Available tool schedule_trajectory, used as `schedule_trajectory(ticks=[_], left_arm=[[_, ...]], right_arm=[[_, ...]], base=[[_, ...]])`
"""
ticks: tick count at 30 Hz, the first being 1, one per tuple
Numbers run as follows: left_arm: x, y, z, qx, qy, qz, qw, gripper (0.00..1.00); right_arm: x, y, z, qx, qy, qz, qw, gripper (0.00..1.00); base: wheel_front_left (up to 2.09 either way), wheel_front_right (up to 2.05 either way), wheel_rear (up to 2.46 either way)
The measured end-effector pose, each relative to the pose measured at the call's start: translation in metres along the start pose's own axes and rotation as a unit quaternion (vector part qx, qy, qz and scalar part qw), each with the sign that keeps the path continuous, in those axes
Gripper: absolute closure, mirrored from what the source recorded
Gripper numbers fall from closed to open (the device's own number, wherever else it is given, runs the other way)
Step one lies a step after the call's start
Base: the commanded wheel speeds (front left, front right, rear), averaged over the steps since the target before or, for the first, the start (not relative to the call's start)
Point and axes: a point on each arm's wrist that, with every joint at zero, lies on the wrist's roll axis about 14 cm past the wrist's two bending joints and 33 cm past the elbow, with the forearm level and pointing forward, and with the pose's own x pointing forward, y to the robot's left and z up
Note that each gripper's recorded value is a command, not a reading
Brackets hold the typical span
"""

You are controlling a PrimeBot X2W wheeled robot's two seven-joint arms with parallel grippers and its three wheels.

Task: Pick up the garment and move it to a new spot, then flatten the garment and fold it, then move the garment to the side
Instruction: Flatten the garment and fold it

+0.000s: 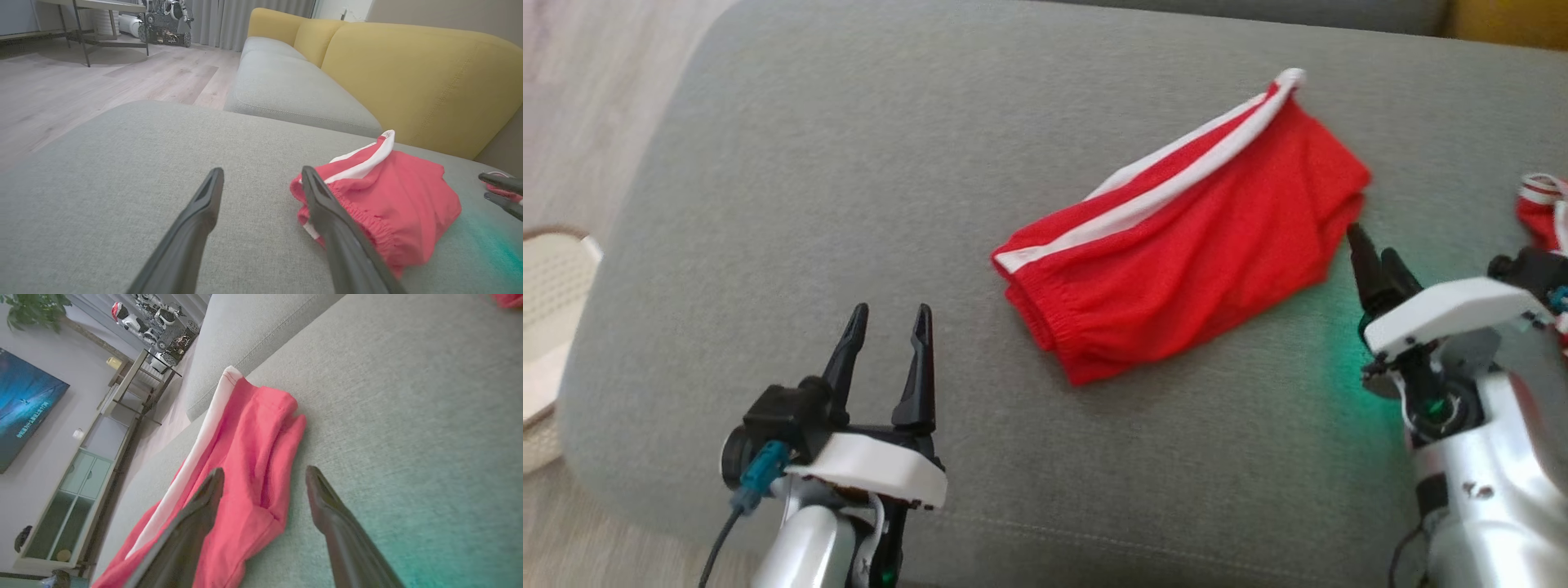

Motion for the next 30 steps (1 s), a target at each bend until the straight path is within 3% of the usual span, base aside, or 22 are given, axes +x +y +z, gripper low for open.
schedule_trajectory(ticks=[6,25,26,27,30], left_arm=[[-0.005,0.015,-0.003,0.001,0.006,0.026,1.0,0.0],[0.007,0.023,-0.006,0.006,0.013,0.04,0.999,0.0],[0.007,0.021,-0.007,0.006,0.014,0.039,0.999,0.0],[0.007,0.02,-0.007,0.003,0.014,0.037,0.999,0.0],[0.01,0.019,-0.002,0.002,0.008,0.035,0.999,0.0]], right_arm=[[0.023,-0.004,-0.011,0.035,0.035,-0.015,0.999,0.0],[0.078,0.007,-0.016,0.015,0.114,-0.026,0.993,0.0],[0.079,0.008,-0.017,0.011,0.117,-0.027,0.993,0.56],[0.08,0.009,-0.018,0.009,0.119,-0.027,0.992,1.0],[0.079,0.009,-0.017,0.001,0.117,-0.028,0.993,1.0]], base=[[0.0,0.0,0.0],[0.0,0.0,0.0],[0.0,0.0,0.0],[0.0,0.0,0.0],[0.0,0.0,0.0]])
